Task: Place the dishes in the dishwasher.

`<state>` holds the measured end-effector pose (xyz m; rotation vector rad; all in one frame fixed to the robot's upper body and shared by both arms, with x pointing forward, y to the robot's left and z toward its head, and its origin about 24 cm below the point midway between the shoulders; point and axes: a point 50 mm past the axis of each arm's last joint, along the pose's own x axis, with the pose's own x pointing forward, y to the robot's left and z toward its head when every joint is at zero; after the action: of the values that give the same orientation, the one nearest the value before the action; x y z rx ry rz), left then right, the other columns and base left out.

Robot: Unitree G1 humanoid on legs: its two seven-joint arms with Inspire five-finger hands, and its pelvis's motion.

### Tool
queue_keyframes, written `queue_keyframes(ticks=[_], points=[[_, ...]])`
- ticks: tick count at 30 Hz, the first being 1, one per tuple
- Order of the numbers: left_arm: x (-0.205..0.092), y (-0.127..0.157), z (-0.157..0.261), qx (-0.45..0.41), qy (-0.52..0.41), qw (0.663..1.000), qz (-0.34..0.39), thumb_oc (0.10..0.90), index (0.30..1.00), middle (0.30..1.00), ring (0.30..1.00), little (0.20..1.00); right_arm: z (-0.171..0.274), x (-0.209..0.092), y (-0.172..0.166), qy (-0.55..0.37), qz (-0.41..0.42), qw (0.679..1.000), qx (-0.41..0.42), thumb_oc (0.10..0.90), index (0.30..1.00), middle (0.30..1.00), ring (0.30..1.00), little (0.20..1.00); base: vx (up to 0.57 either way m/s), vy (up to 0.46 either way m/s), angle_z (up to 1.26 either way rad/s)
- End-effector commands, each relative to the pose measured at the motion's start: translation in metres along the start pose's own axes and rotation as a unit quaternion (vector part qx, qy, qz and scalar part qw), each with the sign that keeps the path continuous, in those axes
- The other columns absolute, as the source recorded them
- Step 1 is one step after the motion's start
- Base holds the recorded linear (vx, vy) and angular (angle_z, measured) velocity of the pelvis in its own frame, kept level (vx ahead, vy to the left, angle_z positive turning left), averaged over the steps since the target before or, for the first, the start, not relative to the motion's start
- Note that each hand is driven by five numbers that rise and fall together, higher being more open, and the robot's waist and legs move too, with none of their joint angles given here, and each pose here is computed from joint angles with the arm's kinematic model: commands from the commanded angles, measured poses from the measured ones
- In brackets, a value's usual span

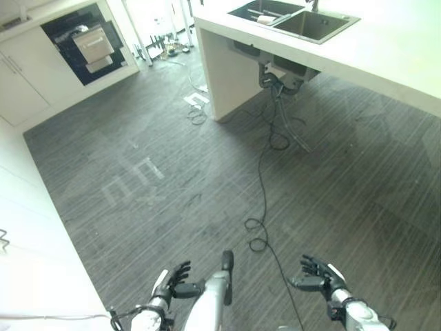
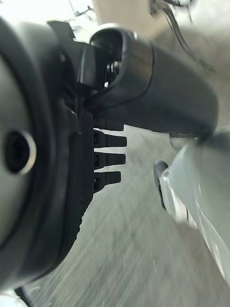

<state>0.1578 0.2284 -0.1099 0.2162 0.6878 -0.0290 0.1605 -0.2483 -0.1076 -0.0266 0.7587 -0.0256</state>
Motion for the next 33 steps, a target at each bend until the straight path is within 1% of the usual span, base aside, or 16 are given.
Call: queue_keyframes(ticks=[1,3,5,7,8,15,18,22,26,30,33], points=[[-0.003,0.01,0.007,0.058,-0.018,0.998,-0.001,0.8,0.9,0.9,0.9,0.9,0.051,0.003,-0.015,-0.112,-0.026,0.993,0.005,0.8,0.9,0.9,0.9,0.9,0.39,0.298,-0.72],[-0.003,0.01,-0.001,0.085,0.001,0.996,-0.014,0.8,0.9,0.9,0.9,0.9,0.039,0.004,-0.017,-0.082,-0.041,0.995,0.031,0.8,0.9,0.9,0.9,0.9,0.45,0.272,-0.65],[-0.002,0.008,-0.003,0.105,0.008,0.994,-0.017,0.8,0.9,0.9,0.9,0.9,0.026,0.004,-0.016,-0.054,-0.051,0.997,0.038,0.8,0.9,0.9,0.9,0.9,0.34,0.297,0.24],[0.004,0.006,0.001,0.108,0.009,0.994,-0.016,0.8,0.9,0.9,0.9,0.9,0.009,0.001,-0.018,-0.037,-0.063,0.996,0.041,0.8,0.9,0.9,0.9,0.9,0.36,0.37,0.63],[0.007,0.007,0.002,0.104,0.01,0.995,-0.004,0.8,0.9,0.9,0.9,0.9,0.001,-0.001,-0.021,-0.033,-0.067,0.996,0.048,0.8,0.9,0.9,0.9,0.9,0.39,0.265,0.46],[0.012,0.011,0.007,0.086,0.013,0.996,0.02,0.8,0.9,0.9,0.9,0.9,0.007,0.0,-0.031,-0.05,-0.057,0.996,0.043,0.8,0.9,0.9,0.9,0.9,0.37,-0.104,0.09],[0.009,0.003,-0.009,0.066,0.043,0.997,0.027,0.8,0.9,0.9,0.9,0.9,0.008,0.0,-0.032,-0.053,-0.048,0.997,0.026,0.8,0.9,0.9,0.9,0.9,0.71,-0.239,-0.12],[0.005,-0.003,-0.023,0.059,0.078,0.995,0.022,0.8,0.9,0.9,0.9,0.9,0.006,0.003,-0.031,-0.038,-0.053,0.997,0.031,0.8,0.9,0.9,0.9,0.9,0.54,-0.213,0.0],[0.0,-0.009,-0.034,0.049,0.097,0.994,0.022,0.8,0.9,0.9,0.9,0.9,0.006,0.002,-0.035,-0.029,-0.05,0.998,0.005,0.8,0.9,0.9,0.9,0.9,0.54,-0.308,0.03],[0.0,-0.005,-0.032,0.054,0.096,0.994,0.02,0.8,0.9,0.9,0.9,0.9,0.009,-0.001,-0.043,-0.039,-0.067,0.997,0.02,0.8,0.9,0.9,0.9,0.9,0.3,-0.18,-0.12],[-0.006,-0.005,-0.045,0.048,0.114,0.992,0.027,0.8,0.9,0.9,0.9,0.9,0.007,0.002,-0.037,-0.033,-0.06,0.997,0.017,0.8,0.9,0.9,0.9,0.9,0.41,0.103,-0.61]])
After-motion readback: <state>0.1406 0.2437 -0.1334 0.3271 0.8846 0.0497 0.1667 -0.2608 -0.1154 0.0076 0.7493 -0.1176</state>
